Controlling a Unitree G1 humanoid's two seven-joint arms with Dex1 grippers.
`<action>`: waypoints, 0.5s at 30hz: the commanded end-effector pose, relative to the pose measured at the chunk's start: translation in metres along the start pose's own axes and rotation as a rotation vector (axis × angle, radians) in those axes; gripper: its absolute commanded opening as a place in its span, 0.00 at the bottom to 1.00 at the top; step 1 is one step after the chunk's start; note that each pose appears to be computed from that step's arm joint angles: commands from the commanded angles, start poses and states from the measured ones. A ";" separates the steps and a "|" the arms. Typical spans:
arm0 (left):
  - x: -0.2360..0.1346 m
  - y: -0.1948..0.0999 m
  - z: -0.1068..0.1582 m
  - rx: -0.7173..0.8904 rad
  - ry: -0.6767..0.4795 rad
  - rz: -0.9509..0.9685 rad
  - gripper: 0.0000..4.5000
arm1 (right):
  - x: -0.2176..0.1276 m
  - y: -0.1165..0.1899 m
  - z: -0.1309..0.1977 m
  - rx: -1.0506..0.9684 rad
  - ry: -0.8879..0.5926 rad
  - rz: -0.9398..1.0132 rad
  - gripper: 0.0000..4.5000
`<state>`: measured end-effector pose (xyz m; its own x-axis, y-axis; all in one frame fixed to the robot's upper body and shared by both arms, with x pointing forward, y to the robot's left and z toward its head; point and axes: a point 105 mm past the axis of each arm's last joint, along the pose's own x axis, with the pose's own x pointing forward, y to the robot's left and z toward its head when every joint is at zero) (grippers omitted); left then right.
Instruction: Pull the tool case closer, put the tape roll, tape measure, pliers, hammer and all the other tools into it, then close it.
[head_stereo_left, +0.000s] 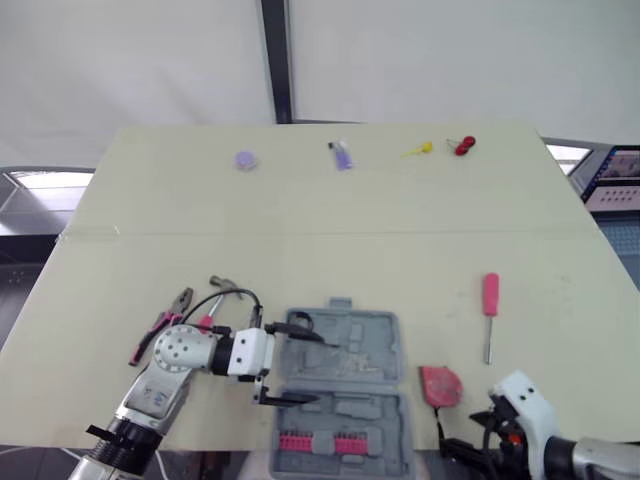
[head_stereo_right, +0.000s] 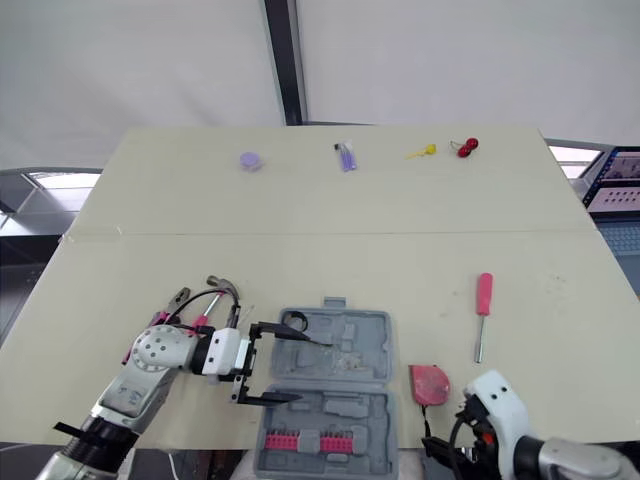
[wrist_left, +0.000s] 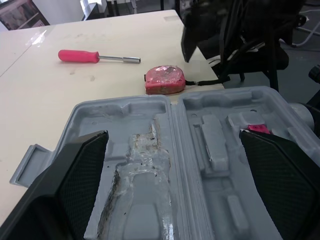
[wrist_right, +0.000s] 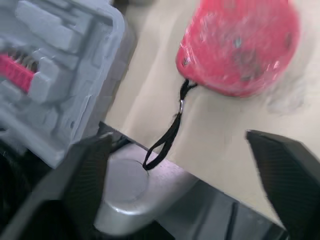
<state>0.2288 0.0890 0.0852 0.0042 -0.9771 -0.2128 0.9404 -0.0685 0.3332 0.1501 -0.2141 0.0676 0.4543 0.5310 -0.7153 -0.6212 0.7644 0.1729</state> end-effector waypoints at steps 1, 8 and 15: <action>0.002 0.001 0.002 0.035 -0.017 0.011 1.00 | -0.013 -0.005 0.029 -0.342 -0.120 0.137 0.99; 0.004 -0.002 -0.002 0.080 -0.004 0.012 1.00 | -0.002 -0.042 0.034 -0.795 -0.145 0.248 0.99; 0.005 -0.005 -0.001 0.066 -0.028 0.058 1.00 | 0.022 -0.052 0.033 -0.906 -0.194 0.338 0.99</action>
<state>0.2277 0.0875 0.0748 0.0509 -0.9807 -0.1887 0.9282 -0.0233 0.3714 0.2171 -0.2301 0.0676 0.2373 0.7743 -0.5866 -0.9509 0.0617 -0.3031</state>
